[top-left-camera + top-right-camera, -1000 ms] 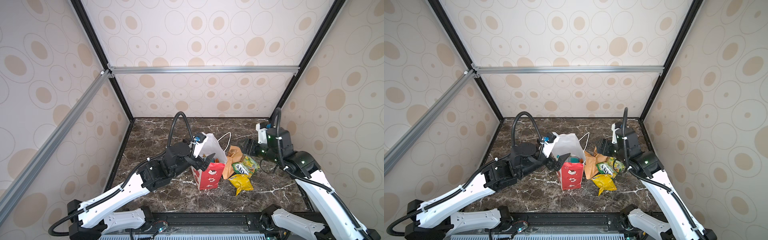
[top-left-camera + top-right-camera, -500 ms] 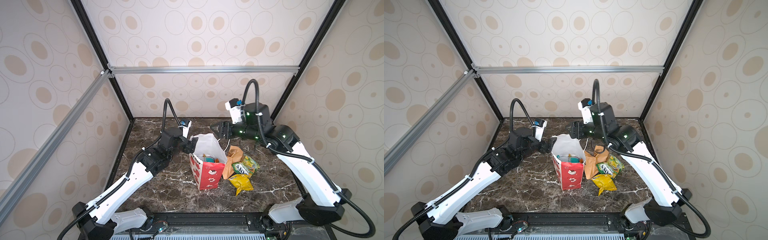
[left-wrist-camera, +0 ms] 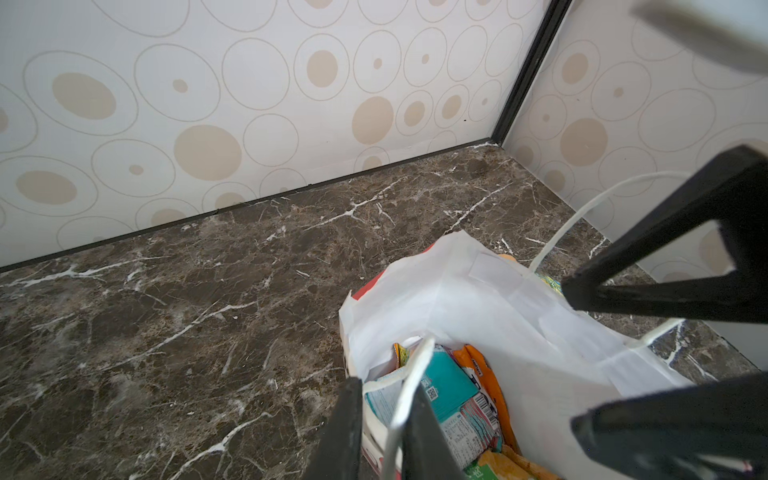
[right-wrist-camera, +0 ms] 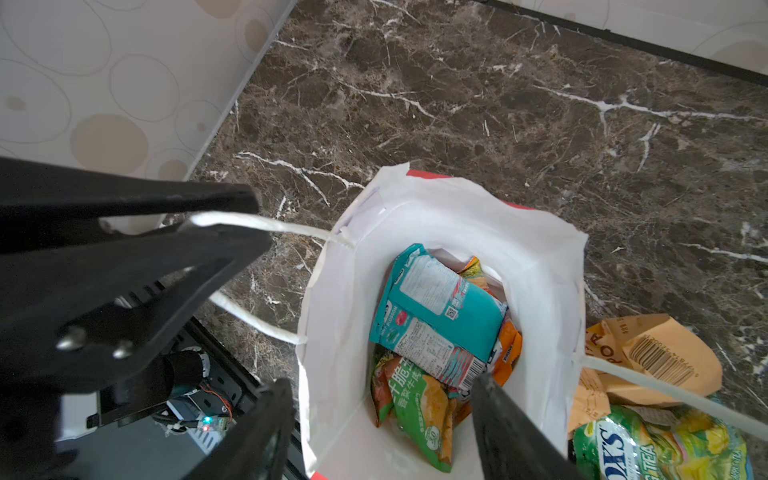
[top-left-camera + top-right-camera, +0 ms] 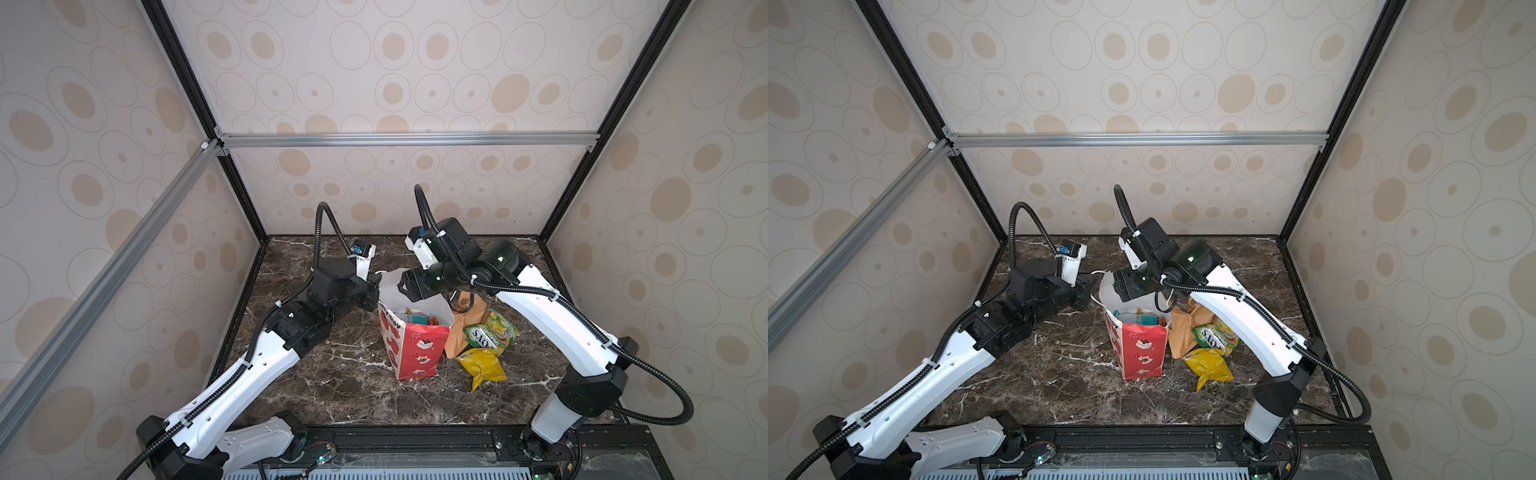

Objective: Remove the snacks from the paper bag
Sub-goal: 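Raise the right gripper back over the bag opening while the left holds the rim, then lower the right gripper into the bag and close it on the teal packet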

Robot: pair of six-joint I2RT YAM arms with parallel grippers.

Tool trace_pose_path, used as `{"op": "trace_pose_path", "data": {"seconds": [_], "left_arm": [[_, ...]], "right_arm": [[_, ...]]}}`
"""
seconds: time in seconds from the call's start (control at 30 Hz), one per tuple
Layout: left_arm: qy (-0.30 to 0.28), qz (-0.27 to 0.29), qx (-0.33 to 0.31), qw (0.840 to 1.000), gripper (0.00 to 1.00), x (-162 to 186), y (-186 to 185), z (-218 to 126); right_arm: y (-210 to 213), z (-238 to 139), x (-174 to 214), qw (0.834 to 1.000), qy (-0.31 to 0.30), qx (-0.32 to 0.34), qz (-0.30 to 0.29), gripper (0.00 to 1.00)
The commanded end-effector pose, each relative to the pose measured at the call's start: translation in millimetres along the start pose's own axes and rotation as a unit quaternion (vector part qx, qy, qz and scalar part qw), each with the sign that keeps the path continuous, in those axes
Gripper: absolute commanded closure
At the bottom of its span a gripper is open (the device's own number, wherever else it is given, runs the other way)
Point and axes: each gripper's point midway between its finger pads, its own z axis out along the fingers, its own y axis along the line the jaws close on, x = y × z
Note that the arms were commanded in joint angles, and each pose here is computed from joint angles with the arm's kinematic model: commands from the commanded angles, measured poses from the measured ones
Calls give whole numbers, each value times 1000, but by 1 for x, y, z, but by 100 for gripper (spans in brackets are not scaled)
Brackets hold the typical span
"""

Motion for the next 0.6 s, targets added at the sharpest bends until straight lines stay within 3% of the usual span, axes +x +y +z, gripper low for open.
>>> {"op": "trace_pose_path", "data": {"seconds": [0.0, 0.57], "left_arm": [[-13, -16, 4, 1000, 85, -4, 2, -9], [-8, -18, 18, 1000, 89, -1, -3, -11]], "right_arm": [[-1, 8, 10, 999, 28, 13, -17, 34], [-29, 88, 88, 972, 210, 53, -94, 37]]}}
